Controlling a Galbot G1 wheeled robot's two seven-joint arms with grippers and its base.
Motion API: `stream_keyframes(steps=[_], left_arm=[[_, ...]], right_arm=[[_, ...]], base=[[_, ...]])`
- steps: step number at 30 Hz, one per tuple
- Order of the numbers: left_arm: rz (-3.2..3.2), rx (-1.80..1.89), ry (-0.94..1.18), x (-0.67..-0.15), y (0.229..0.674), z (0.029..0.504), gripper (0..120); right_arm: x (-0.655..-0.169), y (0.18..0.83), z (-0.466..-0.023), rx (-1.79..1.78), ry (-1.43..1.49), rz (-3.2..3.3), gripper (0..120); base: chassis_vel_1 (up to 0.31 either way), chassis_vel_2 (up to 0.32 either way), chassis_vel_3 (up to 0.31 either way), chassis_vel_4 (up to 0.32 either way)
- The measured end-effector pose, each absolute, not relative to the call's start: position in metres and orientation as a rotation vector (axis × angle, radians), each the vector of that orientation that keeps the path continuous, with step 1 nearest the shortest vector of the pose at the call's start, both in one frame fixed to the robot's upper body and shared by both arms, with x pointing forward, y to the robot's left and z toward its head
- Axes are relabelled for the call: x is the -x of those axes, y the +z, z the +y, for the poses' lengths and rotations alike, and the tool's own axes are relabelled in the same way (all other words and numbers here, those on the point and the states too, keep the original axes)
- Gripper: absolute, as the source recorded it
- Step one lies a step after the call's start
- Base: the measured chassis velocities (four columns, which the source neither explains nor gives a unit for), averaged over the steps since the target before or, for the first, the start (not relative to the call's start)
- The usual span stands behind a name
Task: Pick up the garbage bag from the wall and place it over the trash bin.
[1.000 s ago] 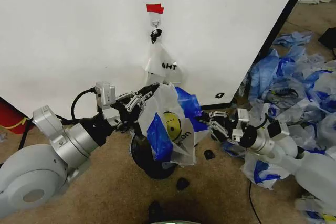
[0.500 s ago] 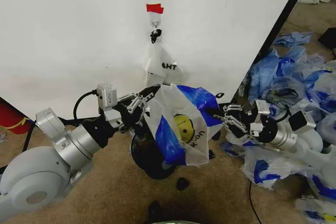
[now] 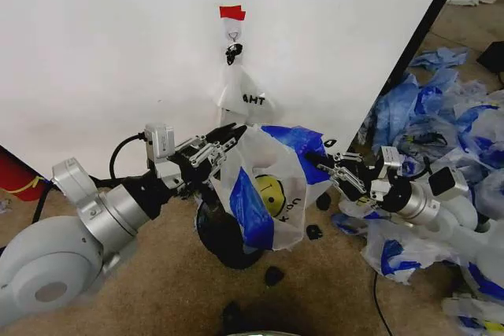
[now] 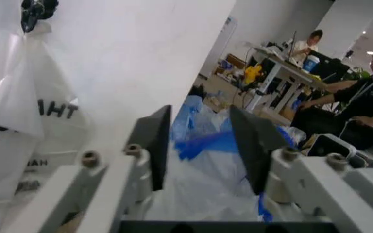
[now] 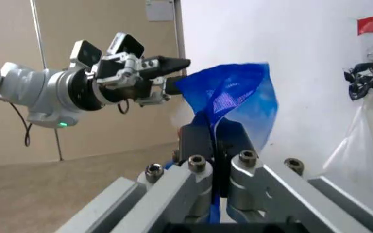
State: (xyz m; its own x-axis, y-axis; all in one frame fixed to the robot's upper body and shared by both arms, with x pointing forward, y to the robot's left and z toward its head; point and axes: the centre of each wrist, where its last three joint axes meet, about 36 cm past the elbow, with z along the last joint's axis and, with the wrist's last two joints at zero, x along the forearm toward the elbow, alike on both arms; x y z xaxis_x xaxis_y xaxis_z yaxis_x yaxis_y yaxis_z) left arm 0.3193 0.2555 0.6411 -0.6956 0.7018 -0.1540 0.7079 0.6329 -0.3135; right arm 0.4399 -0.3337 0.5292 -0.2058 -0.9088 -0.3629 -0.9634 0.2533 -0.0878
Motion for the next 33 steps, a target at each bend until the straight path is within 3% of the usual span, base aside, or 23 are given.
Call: stream_keyframes(steps=[15,33], left_arm=[[2.869,-1.183,-0.608,-0.318,0.638,0.254,98],[2.943,-1.120,-0.746,-0.314,0.620,0.247,100]], right_arm=[[-0.445,0.538,-0.331,1.606,0.218,2.198,0],[-0.464,0.576,-0.336,1.374,0.251,2.159,0]], base=[[0.000,0.000,0.000,0.000],[0.000,0.000,0.000,0.000]])
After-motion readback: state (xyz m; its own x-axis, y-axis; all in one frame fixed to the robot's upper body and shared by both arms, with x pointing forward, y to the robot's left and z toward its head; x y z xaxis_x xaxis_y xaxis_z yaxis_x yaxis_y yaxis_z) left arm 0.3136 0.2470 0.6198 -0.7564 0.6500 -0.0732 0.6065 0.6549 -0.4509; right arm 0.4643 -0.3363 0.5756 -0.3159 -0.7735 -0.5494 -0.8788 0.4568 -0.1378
